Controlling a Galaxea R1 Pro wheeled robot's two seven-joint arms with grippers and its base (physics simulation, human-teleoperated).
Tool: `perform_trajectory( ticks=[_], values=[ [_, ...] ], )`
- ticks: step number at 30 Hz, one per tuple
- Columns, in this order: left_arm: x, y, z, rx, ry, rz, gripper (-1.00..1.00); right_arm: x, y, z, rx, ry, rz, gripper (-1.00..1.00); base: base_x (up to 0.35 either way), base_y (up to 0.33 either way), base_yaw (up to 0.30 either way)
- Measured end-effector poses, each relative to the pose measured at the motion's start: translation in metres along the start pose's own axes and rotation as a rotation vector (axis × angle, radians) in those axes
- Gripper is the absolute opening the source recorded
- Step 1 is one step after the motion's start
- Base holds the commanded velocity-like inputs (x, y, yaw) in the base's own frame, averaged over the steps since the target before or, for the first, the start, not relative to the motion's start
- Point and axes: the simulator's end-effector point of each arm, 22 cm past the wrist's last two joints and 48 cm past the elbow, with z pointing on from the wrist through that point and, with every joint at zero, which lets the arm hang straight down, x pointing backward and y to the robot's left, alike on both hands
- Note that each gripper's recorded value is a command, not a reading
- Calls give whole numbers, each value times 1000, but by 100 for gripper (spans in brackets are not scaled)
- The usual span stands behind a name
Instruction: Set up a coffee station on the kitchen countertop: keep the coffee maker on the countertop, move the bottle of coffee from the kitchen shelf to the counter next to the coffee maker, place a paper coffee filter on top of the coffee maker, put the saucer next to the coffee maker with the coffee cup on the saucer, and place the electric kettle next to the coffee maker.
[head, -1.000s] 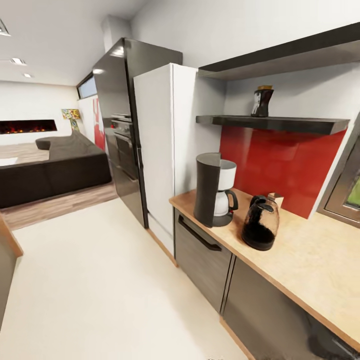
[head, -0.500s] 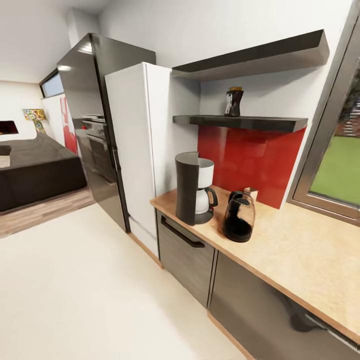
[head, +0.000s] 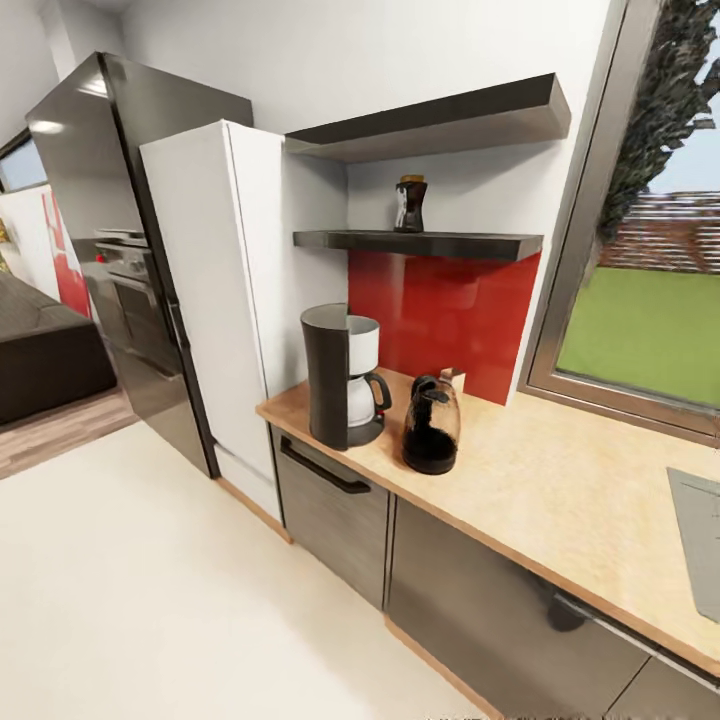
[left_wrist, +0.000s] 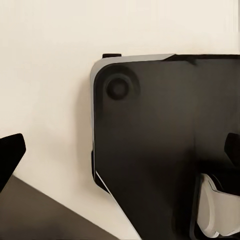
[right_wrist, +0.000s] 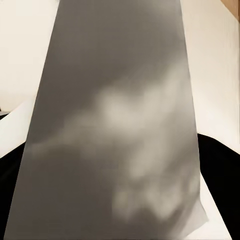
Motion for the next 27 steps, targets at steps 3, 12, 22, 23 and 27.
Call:
perform_trajectory(
  ticks=[3, 12, 22, 23, 27],
  values=[
    [0, 0, 0, 0, 0, 0, 100, 0, 0, 0, 0, 1, 0, -100, -56, 0, -210],
    [0, 0, 0, 0, 0, 0, 100, 1, 1, 0, 0, 6, -2, -100, -111, 0, -143],
    [0, 0, 0, 0, 0, 1, 100, -1, 6, 0, -10, 0, -8, -100, -2, 0, -5],
    [0, 0, 0, 0, 0, 1, 100, 0, 6, 0, -9, 0, -8, -100, 0, 21, 0],
    [0, 0, 0, 0, 0, 1, 100, -1, 3, 0, -4, -2, -6, -100, 0, 141, -45]
  ],
)
